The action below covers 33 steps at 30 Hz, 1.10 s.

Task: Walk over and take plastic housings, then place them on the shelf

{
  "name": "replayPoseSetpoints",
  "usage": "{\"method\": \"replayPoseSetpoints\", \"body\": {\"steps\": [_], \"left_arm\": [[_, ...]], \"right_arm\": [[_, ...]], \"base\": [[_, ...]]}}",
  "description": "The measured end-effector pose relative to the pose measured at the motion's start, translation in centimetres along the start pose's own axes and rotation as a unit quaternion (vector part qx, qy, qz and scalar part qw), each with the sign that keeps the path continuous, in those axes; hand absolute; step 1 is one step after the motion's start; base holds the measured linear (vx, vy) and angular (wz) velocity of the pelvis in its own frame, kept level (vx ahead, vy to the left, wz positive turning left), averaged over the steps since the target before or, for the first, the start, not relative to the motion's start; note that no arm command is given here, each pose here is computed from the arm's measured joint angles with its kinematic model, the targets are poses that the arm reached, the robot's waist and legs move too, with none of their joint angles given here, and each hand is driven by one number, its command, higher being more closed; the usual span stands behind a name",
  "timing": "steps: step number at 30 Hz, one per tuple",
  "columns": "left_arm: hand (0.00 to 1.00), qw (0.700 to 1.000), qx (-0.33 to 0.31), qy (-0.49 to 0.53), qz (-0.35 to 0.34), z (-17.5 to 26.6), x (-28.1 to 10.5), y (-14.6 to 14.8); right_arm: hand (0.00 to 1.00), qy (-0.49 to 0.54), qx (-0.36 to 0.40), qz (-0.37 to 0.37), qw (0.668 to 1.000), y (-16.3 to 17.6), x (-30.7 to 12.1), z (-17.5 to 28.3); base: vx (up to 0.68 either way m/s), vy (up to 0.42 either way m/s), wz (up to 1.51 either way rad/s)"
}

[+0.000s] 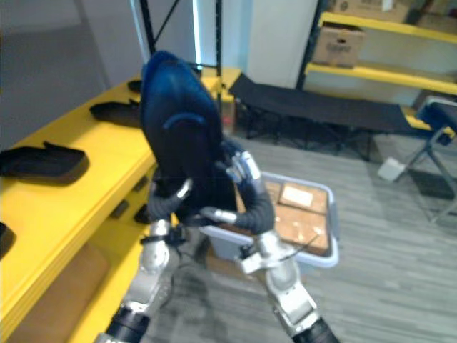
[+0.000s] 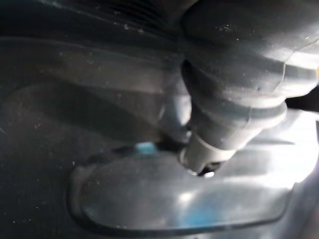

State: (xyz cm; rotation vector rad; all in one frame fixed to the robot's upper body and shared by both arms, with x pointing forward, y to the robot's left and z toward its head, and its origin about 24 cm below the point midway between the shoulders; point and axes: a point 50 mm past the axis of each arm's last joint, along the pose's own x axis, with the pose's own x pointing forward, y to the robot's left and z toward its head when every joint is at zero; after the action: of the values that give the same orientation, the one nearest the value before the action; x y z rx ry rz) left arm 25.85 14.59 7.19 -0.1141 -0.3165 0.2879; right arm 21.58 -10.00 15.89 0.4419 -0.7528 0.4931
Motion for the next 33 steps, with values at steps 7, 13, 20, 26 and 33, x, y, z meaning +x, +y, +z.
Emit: {"method": "replayPoseSetpoints", "body": {"steps": [7,13,20,26,33], "left_arm": [[1.00,0.993,0.055,-0.027,0.104,0.8,-0.5,4.3],[1.00,0.981,0.070,-0.034,0.178,2.1,-3.5,8.0],[1.00,0.972,0.068,-0.068,0.216,4.6,-4.9,9.4],[1.00,0.961,0.095,-0.101,0.238,6.9,-6.1,11.4],[1.00,0.945,0.146,-0.083,0.282,7.5,-8.2,13.9]], "right_arm": [[0.00,0.077,0.040,-0.054,0.995,-2.3,-3.1,0.0],[0.00,0.205,0.051,-0.223,0.952,-4.6,-10.1,-2.7],[0.00,0.297,0.068,-0.156,0.940,-2.3,-11.1,-7.3],[0.00,0.303,0.030,-0.100,0.947,-0.8,-7.8,-9.7],[0.00,0.291,0.016,-0.119,0.949,-1.4,-6.2,-9.9]], "base": [[0.00,0.000,0.00],[0.03,0.001,-0.01],[0.01,-0.003,0.46],[0.02,-0.013,0.62],[0.04,0.000,0.09]]}}
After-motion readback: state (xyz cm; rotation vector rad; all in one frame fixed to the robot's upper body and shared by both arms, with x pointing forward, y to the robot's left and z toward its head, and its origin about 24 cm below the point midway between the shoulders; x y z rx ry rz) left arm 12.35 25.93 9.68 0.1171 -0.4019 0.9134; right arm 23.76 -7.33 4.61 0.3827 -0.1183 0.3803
